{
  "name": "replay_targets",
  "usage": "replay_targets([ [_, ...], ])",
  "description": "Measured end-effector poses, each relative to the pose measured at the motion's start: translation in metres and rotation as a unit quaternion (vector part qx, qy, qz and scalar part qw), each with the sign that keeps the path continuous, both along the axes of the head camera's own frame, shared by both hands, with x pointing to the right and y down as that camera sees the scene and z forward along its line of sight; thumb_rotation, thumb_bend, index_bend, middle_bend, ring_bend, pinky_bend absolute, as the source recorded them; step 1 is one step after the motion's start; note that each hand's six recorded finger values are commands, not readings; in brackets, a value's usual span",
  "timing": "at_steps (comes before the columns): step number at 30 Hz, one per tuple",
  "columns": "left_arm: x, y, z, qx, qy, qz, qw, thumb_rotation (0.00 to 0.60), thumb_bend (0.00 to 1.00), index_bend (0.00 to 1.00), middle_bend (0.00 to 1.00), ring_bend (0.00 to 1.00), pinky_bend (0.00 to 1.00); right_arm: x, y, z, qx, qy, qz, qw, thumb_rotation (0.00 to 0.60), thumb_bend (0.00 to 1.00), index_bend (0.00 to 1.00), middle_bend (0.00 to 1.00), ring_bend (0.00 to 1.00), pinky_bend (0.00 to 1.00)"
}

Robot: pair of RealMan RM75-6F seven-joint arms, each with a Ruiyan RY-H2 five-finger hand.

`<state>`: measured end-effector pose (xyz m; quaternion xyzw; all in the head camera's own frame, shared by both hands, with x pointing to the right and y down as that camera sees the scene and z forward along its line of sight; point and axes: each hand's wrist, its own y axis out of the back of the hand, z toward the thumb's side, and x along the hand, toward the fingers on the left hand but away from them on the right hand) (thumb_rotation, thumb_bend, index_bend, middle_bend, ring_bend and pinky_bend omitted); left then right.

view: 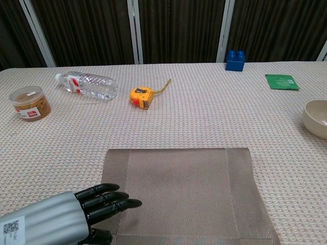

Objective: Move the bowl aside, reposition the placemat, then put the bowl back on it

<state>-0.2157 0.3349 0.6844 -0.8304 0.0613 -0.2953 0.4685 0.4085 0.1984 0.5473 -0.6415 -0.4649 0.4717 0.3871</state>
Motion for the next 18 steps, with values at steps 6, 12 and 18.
replay_targets([
  [6,0.004,-0.001,0.001,-0.006,0.004,-0.005,1.0000,0.600,0.55,0.62,0.00,0.00,0.00,0.001,-0.001,-0.001,0.002,-0.004,0.001,1.0000,0.600,0.08,0.00,0.00,0.00,0.00],
  [12,0.007,-0.006,-0.001,-0.012,0.013,-0.021,0.9996,0.600,0.55,0.64,0.00,0.00,0.00,0.002,-0.001,-0.002,0.004,-0.013,0.005,0.9999,0.600,0.08,0.00,0.00,0.00,0.00],
  [18,0.015,-0.029,-0.008,-0.017,0.037,-0.058,0.9975,0.600,0.56,0.69,0.00,0.00,0.00,0.005,-0.001,-0.003,0.011,-0.006,0.011,0.9999,0.600,0.08,0.00,0.00,0.00,0.00],
])
